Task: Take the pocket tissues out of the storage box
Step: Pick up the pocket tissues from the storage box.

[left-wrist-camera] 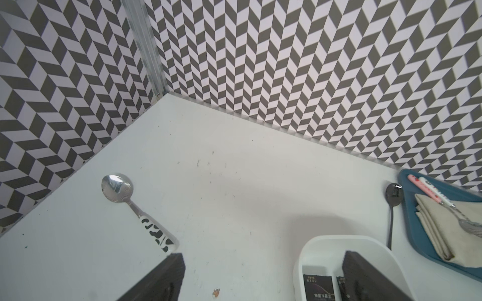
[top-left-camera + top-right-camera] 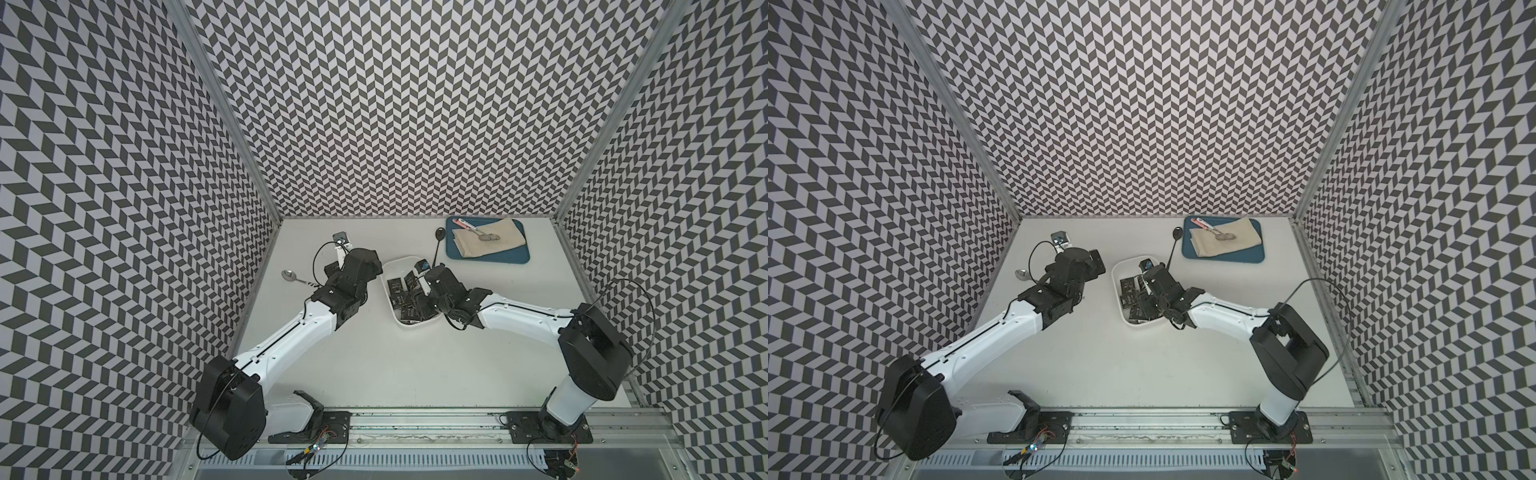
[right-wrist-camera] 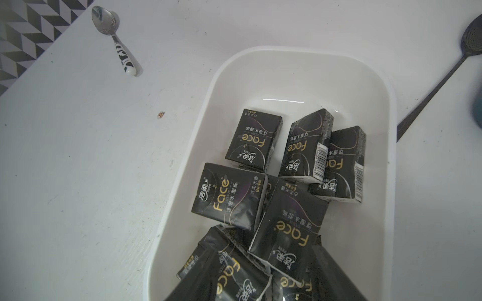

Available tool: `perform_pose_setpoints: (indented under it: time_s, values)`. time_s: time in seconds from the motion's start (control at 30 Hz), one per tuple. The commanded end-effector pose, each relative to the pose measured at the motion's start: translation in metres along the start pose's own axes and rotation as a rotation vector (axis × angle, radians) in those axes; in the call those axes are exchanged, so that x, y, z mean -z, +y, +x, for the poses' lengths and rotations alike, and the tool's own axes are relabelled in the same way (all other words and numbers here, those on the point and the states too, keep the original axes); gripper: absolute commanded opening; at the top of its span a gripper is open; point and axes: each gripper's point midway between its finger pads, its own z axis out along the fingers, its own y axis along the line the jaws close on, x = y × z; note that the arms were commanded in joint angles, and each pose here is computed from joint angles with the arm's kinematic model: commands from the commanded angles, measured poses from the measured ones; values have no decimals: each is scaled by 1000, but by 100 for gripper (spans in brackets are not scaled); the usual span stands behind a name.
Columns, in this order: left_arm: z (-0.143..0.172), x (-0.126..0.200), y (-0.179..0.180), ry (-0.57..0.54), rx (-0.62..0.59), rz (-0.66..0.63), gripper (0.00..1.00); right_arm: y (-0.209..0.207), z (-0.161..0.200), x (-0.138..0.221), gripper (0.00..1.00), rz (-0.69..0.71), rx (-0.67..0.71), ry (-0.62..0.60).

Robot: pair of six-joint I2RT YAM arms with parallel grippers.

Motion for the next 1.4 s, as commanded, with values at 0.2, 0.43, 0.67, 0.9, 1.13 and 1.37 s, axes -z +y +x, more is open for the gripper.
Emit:
perform_pose_setpoints:
  time_s: [0.2,0.43,0.67,0.9,1.13,1.37]
  values:
    - [0,8,4,-8,22,-24,99,-20,-5,-12,53,-16,-108,-7]
    - [-7,13,10,-30,39,-46,99,-19,0,-26,47,-43,-102,6]
    - [-11,16,11,-44,50,-51,99,-22,6,-37,45,-26,-121,31]
    - [-16,21,11,-61,60,-41,99,-19,15,-46,41,-44,-132,62]
    - [-21,27,13,-85,76,-35,99,-14,14,-47,26,-76,-139,60]
    - [-24,31,12,-100,81,-27,99,-10,1,-38,14,-91,-143,21]
